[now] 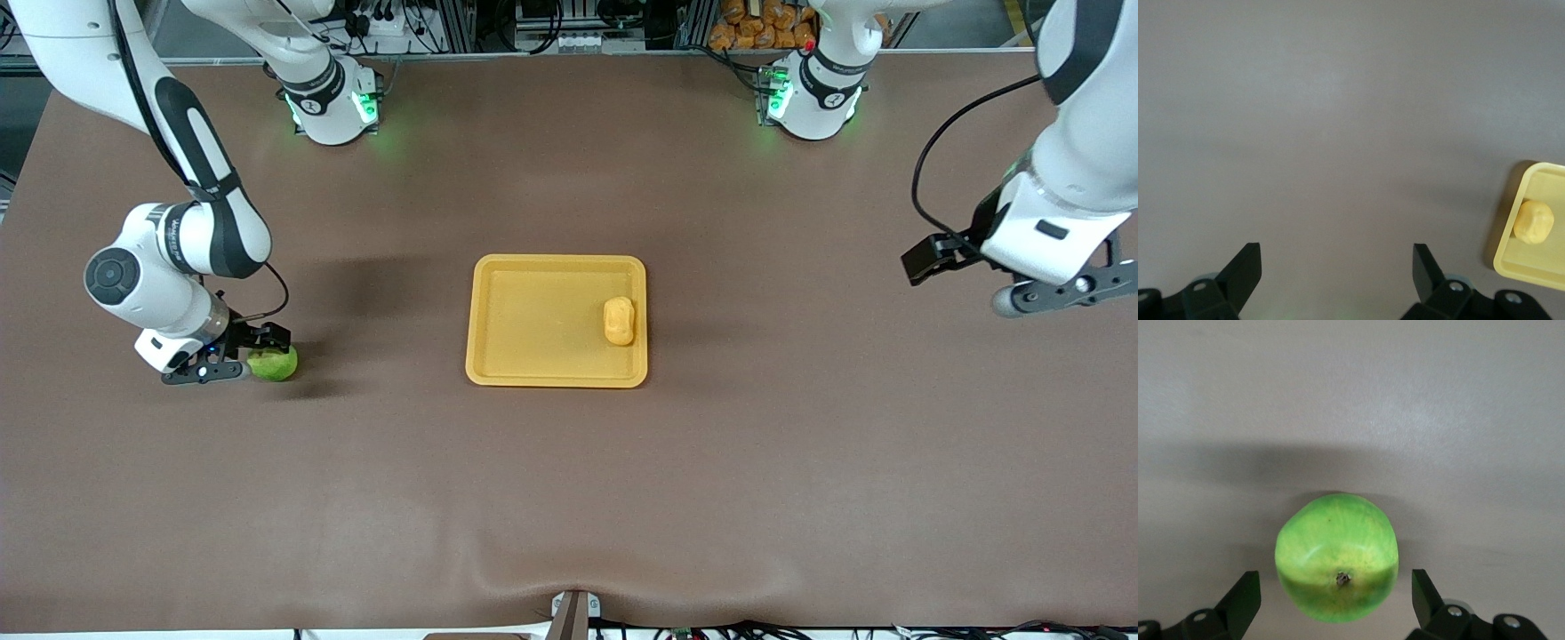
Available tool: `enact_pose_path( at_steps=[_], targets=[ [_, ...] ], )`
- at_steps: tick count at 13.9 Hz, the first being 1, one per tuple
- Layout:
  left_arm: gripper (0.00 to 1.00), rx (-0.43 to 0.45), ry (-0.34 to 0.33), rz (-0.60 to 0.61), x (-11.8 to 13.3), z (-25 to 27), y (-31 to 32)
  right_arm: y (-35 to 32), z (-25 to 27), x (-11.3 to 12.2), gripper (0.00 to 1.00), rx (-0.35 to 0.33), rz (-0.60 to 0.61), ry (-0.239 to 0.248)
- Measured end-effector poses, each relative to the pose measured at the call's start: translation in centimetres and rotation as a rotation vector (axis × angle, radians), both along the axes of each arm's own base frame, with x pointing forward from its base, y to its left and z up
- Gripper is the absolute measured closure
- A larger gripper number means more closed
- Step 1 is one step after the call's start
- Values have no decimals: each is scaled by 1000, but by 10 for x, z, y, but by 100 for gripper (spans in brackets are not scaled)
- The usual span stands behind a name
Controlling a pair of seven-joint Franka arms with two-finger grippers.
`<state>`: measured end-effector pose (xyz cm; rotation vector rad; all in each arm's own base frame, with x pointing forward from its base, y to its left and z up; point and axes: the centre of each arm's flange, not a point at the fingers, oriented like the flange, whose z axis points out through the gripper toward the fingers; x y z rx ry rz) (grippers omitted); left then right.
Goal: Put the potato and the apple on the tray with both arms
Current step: 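Lift the green apple with the right gripper and carry it over the tray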
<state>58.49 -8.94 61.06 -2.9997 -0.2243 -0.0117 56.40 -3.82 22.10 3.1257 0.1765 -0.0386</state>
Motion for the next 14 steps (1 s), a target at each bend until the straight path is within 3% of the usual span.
enact_pose_path(
  at_steps=[1, 3, 7, 10, 14],
  targets=[
    [0, -3, 1, -13, -1, 3, 10, -1, -8, 0, 0, -1, -1, -2],
    [0, -4, -3, -36, -2, 9, 26, 0, -16, 1, 17, -2, -1, -12],
    [0, -3, -12, -51, -6, 17, 36, 2, 2, 10, 17, -1, 3, -30],
    [0, -1, -22, -65, -10, 24, 34, 28, 73, 29, 17, 16, 49, 0],
    [0, 6, -26, -93, -25, 33, 35, 128, 153, 35, 17, 57, 197, 40]
  ],
)
